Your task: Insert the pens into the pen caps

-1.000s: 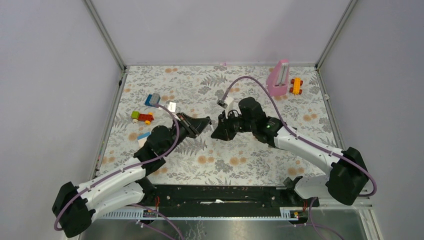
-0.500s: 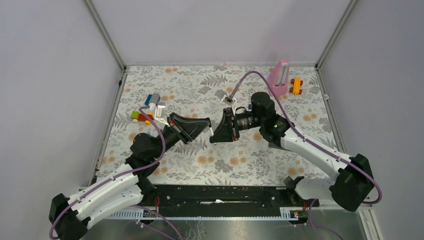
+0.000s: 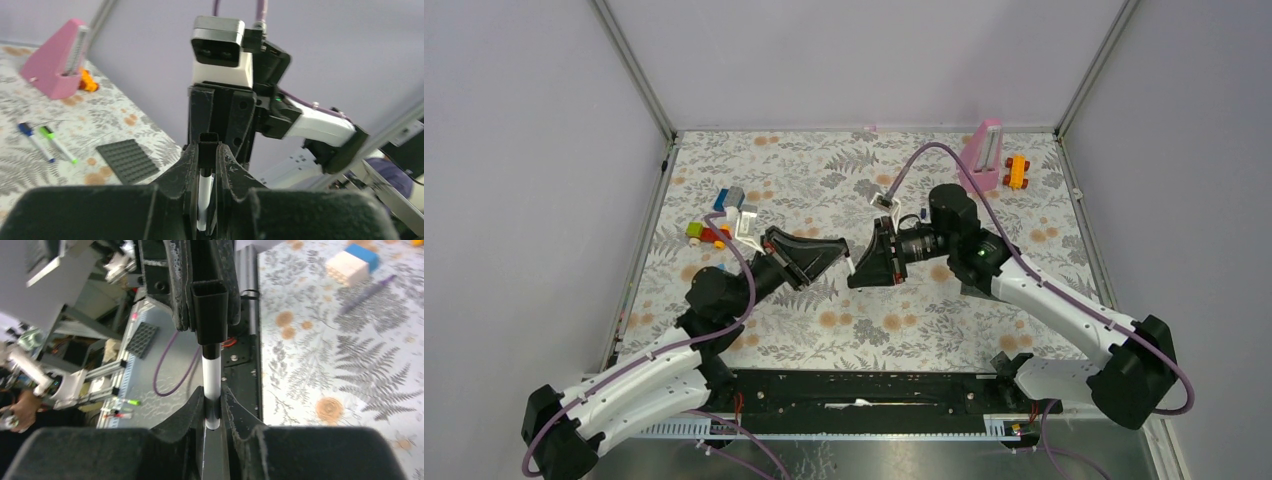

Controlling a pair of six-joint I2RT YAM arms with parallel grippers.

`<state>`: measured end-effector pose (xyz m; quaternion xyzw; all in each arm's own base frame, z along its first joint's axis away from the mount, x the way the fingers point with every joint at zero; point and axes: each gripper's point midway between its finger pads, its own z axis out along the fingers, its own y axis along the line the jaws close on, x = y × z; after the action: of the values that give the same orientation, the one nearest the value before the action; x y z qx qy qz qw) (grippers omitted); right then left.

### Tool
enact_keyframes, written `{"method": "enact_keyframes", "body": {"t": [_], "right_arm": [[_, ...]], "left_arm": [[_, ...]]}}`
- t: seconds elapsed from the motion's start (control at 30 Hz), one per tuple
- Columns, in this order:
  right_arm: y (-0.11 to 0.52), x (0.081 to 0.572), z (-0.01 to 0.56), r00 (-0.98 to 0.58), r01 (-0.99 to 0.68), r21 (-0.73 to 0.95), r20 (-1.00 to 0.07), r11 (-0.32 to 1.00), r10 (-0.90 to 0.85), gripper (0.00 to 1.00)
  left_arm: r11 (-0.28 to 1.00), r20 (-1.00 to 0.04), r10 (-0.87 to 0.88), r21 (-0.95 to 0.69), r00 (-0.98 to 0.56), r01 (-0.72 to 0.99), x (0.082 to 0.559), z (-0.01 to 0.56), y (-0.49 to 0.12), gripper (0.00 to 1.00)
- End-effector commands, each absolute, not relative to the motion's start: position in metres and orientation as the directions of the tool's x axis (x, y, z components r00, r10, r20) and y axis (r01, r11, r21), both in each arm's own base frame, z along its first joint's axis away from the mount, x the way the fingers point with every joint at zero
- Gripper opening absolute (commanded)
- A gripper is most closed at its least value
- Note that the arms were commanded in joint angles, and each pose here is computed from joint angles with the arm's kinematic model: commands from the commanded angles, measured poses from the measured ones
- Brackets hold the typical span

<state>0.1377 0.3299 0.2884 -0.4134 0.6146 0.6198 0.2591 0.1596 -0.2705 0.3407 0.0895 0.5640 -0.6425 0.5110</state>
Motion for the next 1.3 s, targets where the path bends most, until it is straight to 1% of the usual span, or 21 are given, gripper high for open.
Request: {"method": "enact_keyframes", "body": {"t": [0.0,0.1,0.17,0.27,0.5,0.63,0.8,1.0,1.07,1.13,1.27], "right_arm": [[0.331,0.216,0.351,-0.279,-0.938,0.282,-0.959,0.202,0.044,0.00],[0.330,0.245,0.329,-0.319,-0.887,0.309,-0.947,0.344,0.028,0.00],[0.329,0.260,0.316,-0.346,-0.853,0.325,-0.938,0.409,0.026,0.00],[0.333,0.276,0.293,-0.399,-0.808,0.360,-0.917,0.467,0.016,0.00],[0.332,0.312,0.226,-0.505,-0.675,0.390,-0.863,0.626,-0.006,0.00],[0.336,0.320,0.192,-0.553,-0.635,0.402,-0.833,0.660,-0.023,0.00],[0.342,0.316,0.180,-0.581,-0.635,0.433,-0.813,0.640,-0.027,0.00],[0.337,0.304,0.195,-0.548,-0.681,0.421,-0.836,0.600,-0.035,0.00],[0.336,0.296,0.204,-0.538,-0.712,0.433,-0.843,0.553,-0.033,0.00],[0.336,0.286,0.219,-0.518,-0.756,0.448,-0.855,0.478,-0.019,0.00],[0.335,0.251,0.254,-0.478,-0.844,0.457,-0.878,0.281,-0.007,0.00]], "left_arm": [[0.338,-0.674,-0.271,-0.735,-0.687,0.588,0.150,0.226,-0.287,0.00],[0.426,-0.663,-0.275,-0.733,-0.697,0.530,0.164,0.212,-0.286,0.00],[0.485,-0.654,-0.272,-0.727,-0.706,0.486,0.173,0.200,-0.284,0.00],[0.562,-0.638,-0.261,-0.711,-0.725,0.423,0.183,0.178,-0.283,0.00],[0.673,-0.565,-0.243,-0.683,-0.789,0.282,0.196,0.137,-0.284,0.00],[0.725,-0.519,-0.212,-0.651,-0.828,0.222,0.199,0.119,-0.287,0.00],[0.726,-0.482,-0.181,-0.653,-0.857,0.214,0.198,0.108,-0.296,0.00],[0.715,-0.523,-0.168,-0.648,-0.835,0.262,0.198,0.117,-0.294,0.00],[0.700,-0.543,-0.161,-0.651,-0.824,0.292,0.195,0.122,-0.292,0.00],[0.667,-0.567,-0.157,-0.665,-0.808,0.337,0.191,0.132,-0.292,0.00],[0.623,-0.601,-0.154,-0.676,-0.785,0.395,0.184,0.143,-0.288,0.00]]}}
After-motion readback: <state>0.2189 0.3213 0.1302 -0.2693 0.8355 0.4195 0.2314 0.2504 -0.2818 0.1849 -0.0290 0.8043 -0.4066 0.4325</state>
